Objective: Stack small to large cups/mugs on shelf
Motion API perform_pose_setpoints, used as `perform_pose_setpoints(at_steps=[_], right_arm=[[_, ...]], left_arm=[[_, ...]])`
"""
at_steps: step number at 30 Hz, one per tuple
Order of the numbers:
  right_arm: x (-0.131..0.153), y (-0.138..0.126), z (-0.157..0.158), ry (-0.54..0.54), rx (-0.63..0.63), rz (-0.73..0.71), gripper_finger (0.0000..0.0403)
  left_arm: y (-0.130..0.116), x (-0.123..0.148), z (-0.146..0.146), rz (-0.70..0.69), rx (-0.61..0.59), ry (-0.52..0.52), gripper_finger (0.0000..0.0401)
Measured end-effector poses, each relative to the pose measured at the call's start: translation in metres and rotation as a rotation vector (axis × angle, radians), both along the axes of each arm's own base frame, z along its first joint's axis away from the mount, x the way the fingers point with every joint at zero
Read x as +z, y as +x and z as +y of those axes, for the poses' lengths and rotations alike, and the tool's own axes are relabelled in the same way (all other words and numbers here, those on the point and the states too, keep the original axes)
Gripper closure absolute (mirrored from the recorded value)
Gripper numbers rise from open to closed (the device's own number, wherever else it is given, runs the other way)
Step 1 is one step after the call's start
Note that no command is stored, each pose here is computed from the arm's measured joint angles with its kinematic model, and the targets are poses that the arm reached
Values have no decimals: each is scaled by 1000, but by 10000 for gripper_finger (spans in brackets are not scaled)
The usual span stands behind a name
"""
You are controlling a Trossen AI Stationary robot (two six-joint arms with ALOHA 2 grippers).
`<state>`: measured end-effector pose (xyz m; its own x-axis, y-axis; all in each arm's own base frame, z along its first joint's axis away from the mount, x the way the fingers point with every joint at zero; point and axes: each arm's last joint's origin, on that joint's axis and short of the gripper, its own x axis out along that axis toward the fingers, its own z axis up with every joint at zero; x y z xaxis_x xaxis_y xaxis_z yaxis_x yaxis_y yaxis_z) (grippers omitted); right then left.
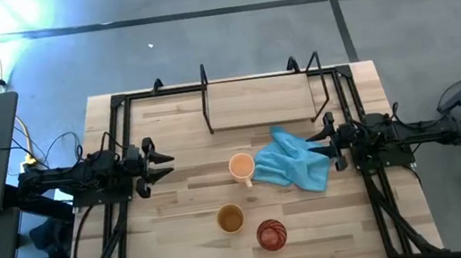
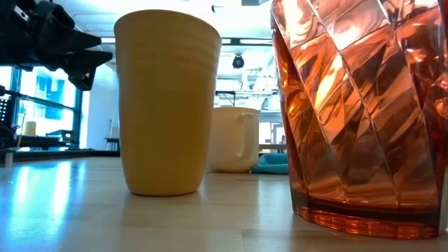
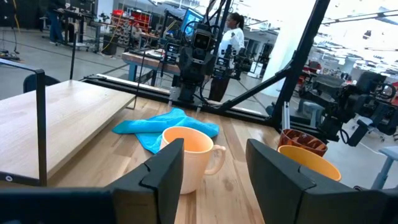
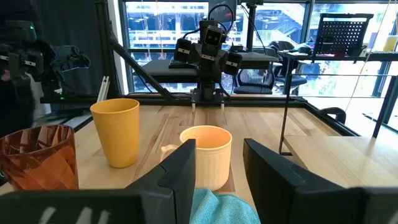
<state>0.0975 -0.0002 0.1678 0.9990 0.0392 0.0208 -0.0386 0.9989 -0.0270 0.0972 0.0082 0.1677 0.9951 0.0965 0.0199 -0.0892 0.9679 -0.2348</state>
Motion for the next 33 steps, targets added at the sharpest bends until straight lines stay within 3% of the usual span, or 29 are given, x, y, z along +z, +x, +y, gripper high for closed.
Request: perform_pose_setpoints(at_steps=[12, 17, 33], right_arm=[[0, 0, 0, 0, 0, 0, 277], [0, 0, 0, 0, 0, 0, 277], [0, 0, 0, 0, 0, 0, 277]], left_arm=[[0, 0, 0, -2, 0, 0, 238], [0, 6, 0, -61, -1, -13, 238], [-1, 8, 0, -124, -36, -408, 238]])
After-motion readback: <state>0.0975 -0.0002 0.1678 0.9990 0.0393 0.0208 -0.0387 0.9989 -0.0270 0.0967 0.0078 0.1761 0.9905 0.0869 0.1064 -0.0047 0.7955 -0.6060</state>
